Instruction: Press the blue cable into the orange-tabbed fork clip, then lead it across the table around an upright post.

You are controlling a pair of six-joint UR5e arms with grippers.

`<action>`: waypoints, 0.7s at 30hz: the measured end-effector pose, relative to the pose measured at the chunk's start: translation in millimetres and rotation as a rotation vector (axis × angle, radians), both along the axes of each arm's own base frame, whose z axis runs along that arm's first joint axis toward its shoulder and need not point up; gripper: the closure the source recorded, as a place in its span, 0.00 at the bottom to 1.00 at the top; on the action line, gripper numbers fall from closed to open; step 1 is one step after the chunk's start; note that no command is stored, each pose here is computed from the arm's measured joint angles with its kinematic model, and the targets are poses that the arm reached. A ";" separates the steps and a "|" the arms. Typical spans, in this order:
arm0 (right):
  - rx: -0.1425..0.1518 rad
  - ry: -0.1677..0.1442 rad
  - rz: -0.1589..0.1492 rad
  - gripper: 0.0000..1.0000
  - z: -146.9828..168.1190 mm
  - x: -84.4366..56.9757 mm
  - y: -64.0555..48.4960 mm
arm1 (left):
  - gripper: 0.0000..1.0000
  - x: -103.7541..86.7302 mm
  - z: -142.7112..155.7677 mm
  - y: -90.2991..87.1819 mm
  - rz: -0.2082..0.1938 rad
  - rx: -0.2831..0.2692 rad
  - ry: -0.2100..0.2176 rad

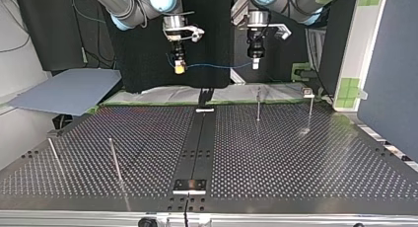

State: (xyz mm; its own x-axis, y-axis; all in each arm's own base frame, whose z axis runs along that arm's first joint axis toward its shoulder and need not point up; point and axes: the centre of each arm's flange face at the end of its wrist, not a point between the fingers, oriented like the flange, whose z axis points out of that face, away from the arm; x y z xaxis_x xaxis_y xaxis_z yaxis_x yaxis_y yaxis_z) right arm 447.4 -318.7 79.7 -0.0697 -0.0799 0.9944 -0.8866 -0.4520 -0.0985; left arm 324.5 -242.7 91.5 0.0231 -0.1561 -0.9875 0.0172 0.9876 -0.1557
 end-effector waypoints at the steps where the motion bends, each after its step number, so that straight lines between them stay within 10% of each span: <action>1: 0.002 0.002 -0.001 1.00 -2.0 -0.6 -0.5 | 1.00 1.8 -2.8 1.8 0.000 0.008 0.003; 21: 0.029 0.001 0.005 1.00 -20.0 7.1 -38.8 | 1.00 34.3 -50.7 55.4 0.067 0.011 0.079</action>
